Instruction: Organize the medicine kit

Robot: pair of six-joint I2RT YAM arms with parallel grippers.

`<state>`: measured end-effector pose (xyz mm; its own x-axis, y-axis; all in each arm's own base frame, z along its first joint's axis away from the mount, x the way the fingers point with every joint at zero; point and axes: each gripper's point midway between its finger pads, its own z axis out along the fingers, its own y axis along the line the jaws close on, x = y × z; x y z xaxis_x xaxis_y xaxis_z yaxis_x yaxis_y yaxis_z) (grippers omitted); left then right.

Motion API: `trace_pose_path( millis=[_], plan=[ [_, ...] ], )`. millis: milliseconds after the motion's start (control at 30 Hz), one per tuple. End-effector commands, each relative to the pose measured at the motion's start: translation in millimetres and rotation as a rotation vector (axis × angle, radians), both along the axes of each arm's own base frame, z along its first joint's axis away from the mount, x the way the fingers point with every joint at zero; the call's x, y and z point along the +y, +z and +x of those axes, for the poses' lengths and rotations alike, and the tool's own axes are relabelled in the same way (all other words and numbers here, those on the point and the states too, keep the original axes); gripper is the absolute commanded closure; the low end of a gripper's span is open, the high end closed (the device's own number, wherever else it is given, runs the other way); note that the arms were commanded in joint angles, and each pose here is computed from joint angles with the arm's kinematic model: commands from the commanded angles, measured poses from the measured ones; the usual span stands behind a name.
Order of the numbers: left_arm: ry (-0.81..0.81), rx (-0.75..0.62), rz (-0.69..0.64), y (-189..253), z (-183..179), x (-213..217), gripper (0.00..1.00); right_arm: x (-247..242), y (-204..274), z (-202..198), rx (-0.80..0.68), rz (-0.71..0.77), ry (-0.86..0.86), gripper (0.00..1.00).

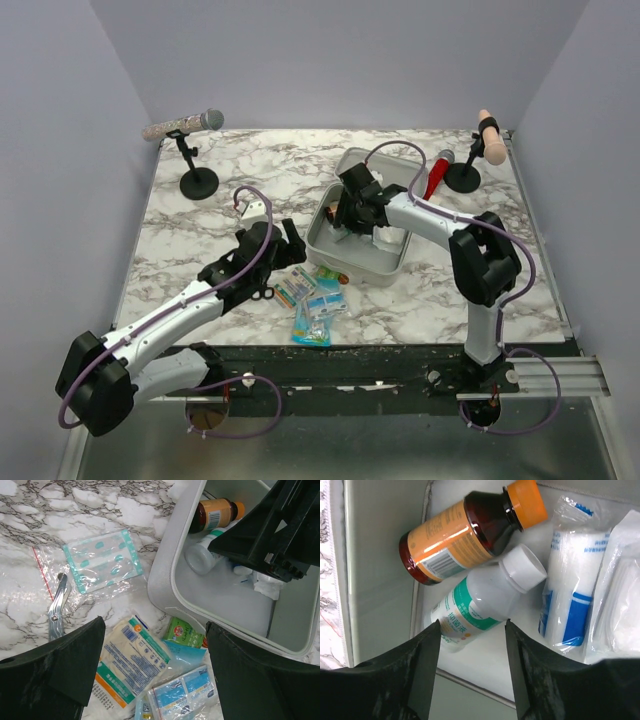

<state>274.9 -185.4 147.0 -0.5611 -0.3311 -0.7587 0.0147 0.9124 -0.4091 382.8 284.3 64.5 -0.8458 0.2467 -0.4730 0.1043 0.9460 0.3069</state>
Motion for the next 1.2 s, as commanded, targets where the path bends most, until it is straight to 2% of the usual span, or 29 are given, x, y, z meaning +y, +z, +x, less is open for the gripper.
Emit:
trace_pose_path(
  millis=[0,267,433,600,800,1000,1167],
  plan=[
    [0.003,-0.023,-0.030,6,0,0,0.07,-25,-24,-4,0.039,-0.142,0.049,0.41],
    [-0.009,-0.011,-0.032,2,-1,-3,0.07,-56,-8,-6,-0.044,-0.289,0.096,0.43],
    [-0.018,0.000,-0.039,0,0,-7,0.07,-45,11,-6,-0.060,-0.218,0.099,0.30],
    [-0.019,-0.002,-0.038,2,-1,-7,0.07,-31,48,3,-0.120,-0.127,0.083,0.26],
    [-0.020,-0.006,-0.036,3,-1,-6,0.07,-25,80,26,-0.210,-0.110,0.045,0.27],
    [-0.017,0.000,-0.029,1,-1,-5,0.07,-22,64,54,-0.200,-0.151,0.029,0.43],
    [-0.011,-0.002,-0.018,0,-1,-2,0.07,-12,58,63,-0.178,-0.116,0.027,0.39]
  ],
)
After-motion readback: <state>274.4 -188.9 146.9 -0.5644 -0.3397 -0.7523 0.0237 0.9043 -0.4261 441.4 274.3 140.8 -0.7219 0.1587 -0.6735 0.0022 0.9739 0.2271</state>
